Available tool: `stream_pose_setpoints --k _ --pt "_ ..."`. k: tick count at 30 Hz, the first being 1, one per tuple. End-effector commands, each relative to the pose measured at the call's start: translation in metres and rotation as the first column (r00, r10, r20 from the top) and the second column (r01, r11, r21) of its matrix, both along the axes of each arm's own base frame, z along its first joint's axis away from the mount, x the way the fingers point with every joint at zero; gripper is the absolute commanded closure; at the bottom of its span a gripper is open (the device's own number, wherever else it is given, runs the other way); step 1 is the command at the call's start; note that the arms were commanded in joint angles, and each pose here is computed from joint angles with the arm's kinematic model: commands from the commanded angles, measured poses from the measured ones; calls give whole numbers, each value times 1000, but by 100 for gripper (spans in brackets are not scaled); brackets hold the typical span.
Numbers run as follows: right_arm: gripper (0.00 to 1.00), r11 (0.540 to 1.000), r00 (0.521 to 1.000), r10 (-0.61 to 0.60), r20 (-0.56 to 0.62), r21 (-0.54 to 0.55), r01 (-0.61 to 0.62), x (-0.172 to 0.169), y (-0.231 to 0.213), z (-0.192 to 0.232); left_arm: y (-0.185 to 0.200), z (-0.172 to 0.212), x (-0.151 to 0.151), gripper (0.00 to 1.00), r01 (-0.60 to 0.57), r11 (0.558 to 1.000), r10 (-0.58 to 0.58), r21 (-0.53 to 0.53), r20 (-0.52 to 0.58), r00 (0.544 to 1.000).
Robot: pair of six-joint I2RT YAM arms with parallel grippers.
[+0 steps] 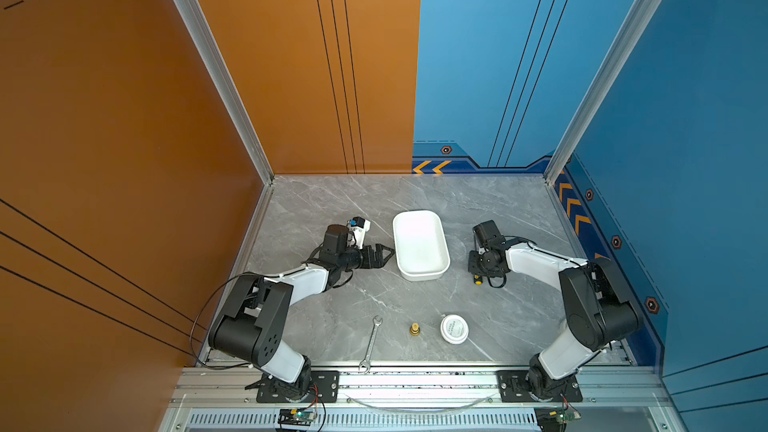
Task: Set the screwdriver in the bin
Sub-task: 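Close the right gripper on the black-and-yellow screwdriver handle and lift it, then carry the screwdriver over the white bin and lower it inside with the right gripper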
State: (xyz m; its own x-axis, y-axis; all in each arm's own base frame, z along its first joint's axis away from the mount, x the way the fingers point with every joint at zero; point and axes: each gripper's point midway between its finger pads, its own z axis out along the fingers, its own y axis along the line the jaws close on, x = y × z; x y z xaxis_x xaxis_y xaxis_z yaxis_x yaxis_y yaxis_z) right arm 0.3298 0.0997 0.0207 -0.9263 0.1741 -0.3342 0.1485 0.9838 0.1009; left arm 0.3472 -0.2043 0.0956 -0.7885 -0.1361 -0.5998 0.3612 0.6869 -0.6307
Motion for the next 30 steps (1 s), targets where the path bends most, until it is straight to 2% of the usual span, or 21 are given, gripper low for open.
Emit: stream_pose_setpoints --k 1,5,9,16,19,24,30 --pt "82 1000 998 -2 -65 -12 1 -12 -1 -12 -5 7 0 2 26 1000 -26 -2 11 1000" --pt "93 1000 999 15 -49 9 -14 -12 3 -5 -4 5 -2 2 30 999 -30 11 6 1000" --pt "99 998 999 29 34 62 -31 -5 11 24 -3 9 -3 2 33 999 -33 19 14 999" --pt "100 982 971 45 236 170 -87 7 40 112 -2 12 -6 2 37 999 -37 23 17 999" --pt "100 971 964 56 260 211 -114 9 64 141 1 10 -7 2 26 999 -26 44 12 1000" --pt "100 970 944 147 296 144 -196 14 113 167 9 10 -8 2 1 997 -2 82 22 1000" --pt "100 979 947 152 282 87 -183 30 155 151 24 9 -13 2 -50 988 46 146 31 998"
